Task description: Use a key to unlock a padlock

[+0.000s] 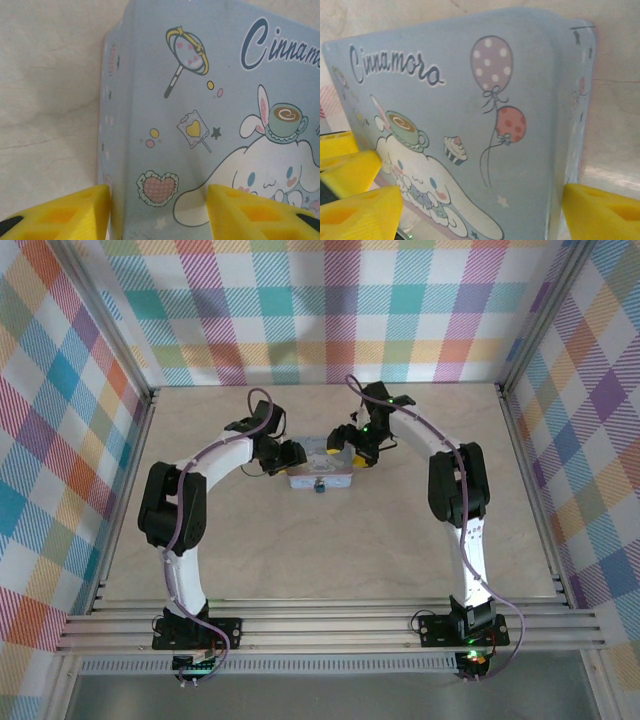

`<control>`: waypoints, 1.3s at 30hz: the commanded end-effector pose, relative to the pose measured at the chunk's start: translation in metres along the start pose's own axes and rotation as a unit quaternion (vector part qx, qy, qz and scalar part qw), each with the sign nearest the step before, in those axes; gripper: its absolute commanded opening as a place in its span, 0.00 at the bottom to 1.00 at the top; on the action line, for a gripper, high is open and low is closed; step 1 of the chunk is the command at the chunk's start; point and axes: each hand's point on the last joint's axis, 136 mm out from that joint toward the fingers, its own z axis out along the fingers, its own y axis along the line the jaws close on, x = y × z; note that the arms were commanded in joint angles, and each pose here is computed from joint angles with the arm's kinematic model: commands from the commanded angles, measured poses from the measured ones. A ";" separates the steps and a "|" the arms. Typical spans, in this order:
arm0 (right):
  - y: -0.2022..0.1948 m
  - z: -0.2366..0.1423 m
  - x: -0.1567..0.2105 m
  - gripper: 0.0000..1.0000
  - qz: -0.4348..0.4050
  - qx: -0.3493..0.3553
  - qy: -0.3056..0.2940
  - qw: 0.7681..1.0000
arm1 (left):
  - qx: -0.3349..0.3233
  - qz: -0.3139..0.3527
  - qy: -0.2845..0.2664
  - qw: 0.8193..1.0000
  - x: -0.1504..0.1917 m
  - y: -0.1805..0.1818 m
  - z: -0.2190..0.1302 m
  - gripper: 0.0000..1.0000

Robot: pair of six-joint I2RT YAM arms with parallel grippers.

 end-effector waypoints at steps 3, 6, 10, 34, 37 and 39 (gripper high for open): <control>0.024 -0.029 0.002 0.88 -0.005 -0.028 -0.021 0.999 | -0.099 -0.041 -0.055 0.993 -0.021 0.045 -0.052 0.62; 0.031 -0.042 0.006 0.88 0.003 -0.044 -0.041 0.998 | -0.126 -0.069 -0.073 0.987 -0.031 0.069 -0.073 0.64; 0.032 -0.051 0.017 0.88 0.017 -0.057 -0.053 0.997 | -0.153 -0.110 -0.080 0.979 -0.043 0.105 -0.086 0.63; -0.013 -0.063 0.072 0.87 0.042 -0.008 -0.084 0.996 | -0.200 -0.231 0.010 0.952 -0.068 0.200 -0.027 0.40; -0.015 -0.062 0.072 0.87 0.042 -0.006 -0.084 0.996 | -0.197 -0.229 0.013 0.953 -0.068 0.202 -0.019 0.40; -0.016 -0.062 0.075 0.87 0.044 -0.006 -0.081 0.996 | -0.187 -0.228 0.015 0.955 -0.069 0.200 -0.014 0.40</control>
